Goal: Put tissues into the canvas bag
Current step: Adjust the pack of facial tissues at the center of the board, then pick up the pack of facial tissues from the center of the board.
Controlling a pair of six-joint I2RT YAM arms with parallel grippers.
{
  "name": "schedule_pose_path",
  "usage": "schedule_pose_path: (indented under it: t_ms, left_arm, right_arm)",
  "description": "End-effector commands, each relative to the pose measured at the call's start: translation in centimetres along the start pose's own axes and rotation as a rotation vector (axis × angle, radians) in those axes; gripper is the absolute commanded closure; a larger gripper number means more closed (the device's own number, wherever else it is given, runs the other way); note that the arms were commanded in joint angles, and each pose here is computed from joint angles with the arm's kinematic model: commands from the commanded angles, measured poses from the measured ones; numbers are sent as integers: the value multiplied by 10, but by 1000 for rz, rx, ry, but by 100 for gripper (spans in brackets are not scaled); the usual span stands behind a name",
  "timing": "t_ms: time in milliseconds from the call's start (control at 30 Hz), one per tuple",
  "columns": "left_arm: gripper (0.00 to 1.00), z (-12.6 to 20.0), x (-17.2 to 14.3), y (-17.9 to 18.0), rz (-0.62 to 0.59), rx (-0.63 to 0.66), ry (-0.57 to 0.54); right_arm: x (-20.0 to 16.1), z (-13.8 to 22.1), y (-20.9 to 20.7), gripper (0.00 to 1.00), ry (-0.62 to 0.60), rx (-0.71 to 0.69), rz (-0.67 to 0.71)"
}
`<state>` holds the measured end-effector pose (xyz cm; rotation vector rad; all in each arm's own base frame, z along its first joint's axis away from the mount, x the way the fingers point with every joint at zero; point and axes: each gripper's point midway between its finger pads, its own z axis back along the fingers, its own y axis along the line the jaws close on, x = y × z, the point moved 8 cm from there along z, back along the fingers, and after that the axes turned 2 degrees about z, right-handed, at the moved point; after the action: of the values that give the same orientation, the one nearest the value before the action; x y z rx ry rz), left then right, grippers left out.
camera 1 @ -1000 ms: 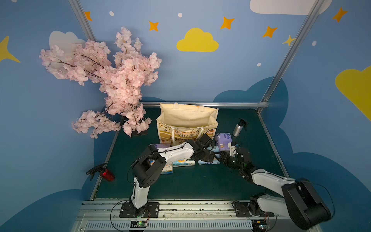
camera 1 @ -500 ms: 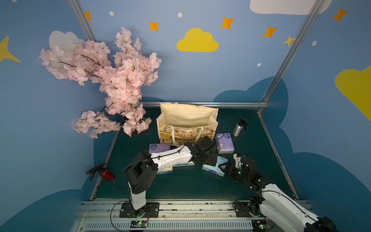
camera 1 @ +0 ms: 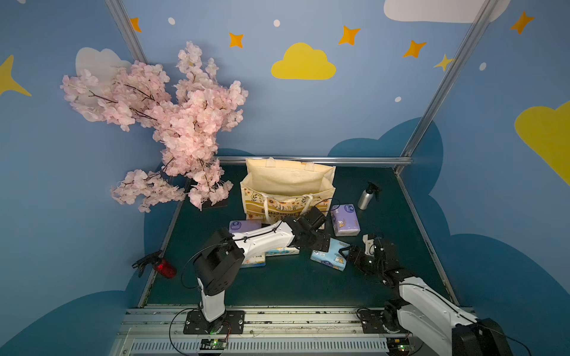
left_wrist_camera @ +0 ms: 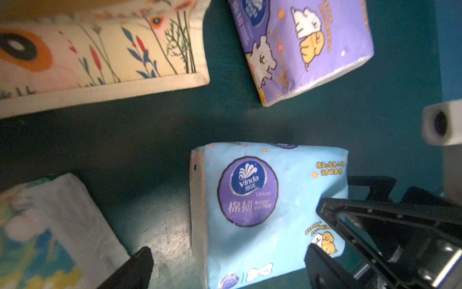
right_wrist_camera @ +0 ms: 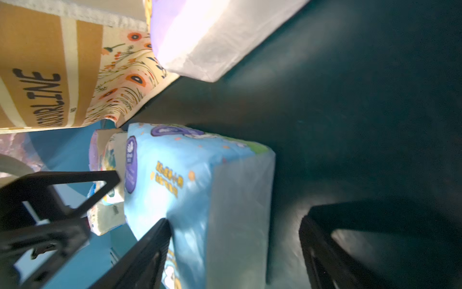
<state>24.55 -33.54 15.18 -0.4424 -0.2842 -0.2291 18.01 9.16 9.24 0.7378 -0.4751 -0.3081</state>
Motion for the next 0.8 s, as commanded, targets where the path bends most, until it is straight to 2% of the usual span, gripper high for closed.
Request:
schedule_pose_path:
  t_ms: [0, 200, 367, 633, 767]
  left_arm:
    - [4, -14, -8, 3, 31, -14, 62]
    - [4, -22, -10, -5, 71, -115, 90]
    - [4, -25, -9, -16, 98, -233, 89]
    - [3, -1, -3, -30, 116, -410, 27]
    - [3, 5, -1, -28, 115, -416, 6]
  right_arm:
    - [-6, -7, -5, 17, 40, 19, -19]
    - [-12, -13, -6, 17, 52, 49, -61]
    - [-11, -13, 3, 18, 38, 143, -88]
    - [-3, 1, 20, 25, -10, 256, -121]
    - [-2, 13, 28, 26, -30, 300, -141]
